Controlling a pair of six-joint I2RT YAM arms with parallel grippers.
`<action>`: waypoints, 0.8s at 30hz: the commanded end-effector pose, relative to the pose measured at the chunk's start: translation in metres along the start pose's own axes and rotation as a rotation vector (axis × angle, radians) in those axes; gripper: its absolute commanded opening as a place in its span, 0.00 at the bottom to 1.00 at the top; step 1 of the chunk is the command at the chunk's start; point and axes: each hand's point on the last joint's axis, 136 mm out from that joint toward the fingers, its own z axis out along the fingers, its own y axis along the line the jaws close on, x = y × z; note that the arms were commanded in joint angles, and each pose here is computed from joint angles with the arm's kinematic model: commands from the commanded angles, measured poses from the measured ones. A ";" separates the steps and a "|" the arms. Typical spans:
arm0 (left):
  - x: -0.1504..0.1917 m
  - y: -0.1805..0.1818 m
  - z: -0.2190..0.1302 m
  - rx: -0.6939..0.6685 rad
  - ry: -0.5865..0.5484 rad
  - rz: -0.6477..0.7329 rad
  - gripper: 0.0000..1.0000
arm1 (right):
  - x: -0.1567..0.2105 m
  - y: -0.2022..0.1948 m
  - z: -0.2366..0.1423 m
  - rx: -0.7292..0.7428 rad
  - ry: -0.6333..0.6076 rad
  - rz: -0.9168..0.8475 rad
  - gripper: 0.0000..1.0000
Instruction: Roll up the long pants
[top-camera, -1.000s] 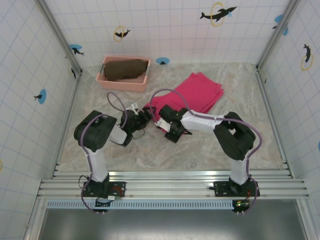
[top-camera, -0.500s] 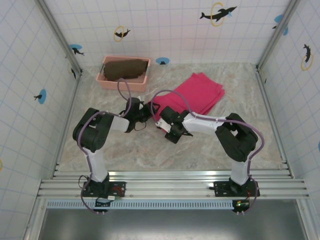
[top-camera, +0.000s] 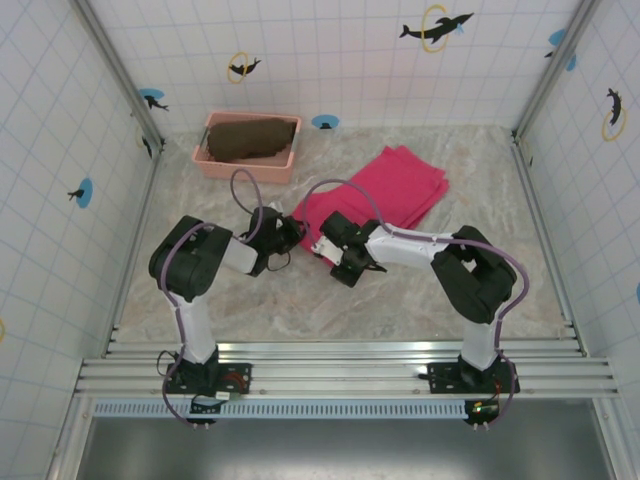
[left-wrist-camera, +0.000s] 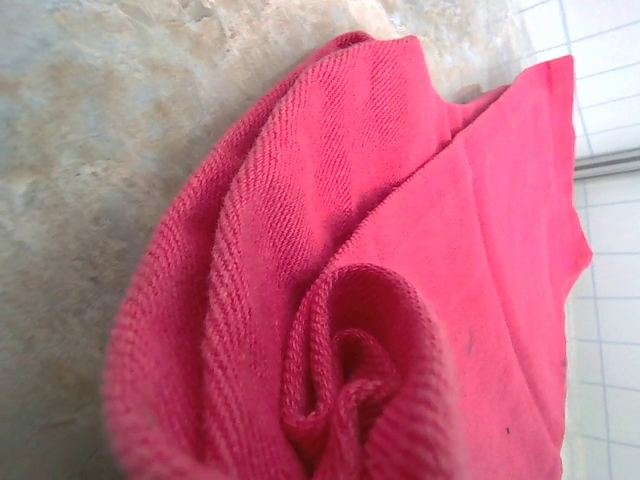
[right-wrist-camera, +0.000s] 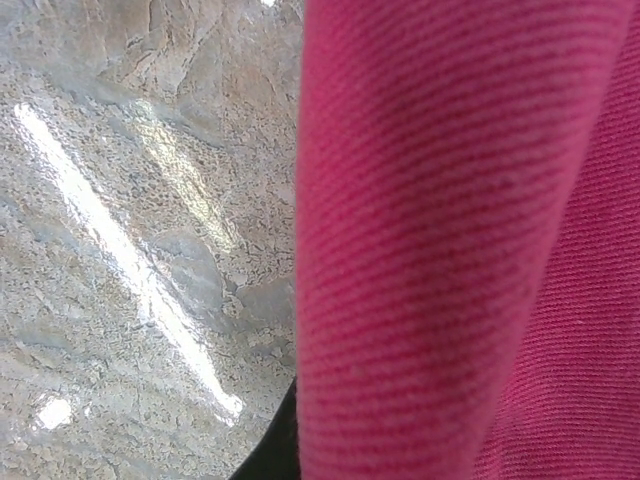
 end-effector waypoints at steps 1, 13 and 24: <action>0.064 0.114 -0.035 -0.491 0.230 -0.051 0.00 | 0.030 0.006 0.003 -0.045 0.092 -0.007 0.00; 0.056 0.100 -0.079 -0.808 0.406 -0.040 0.00 | -0.002 -0.011 -0.081 0.121 -0.093 0.018 0.74; 0.048 0.067 -0.080 -1.064 0.600 0.015 0.00 | -0.043 0.035 -0.092 0.299 -0.146 -0.139 0.99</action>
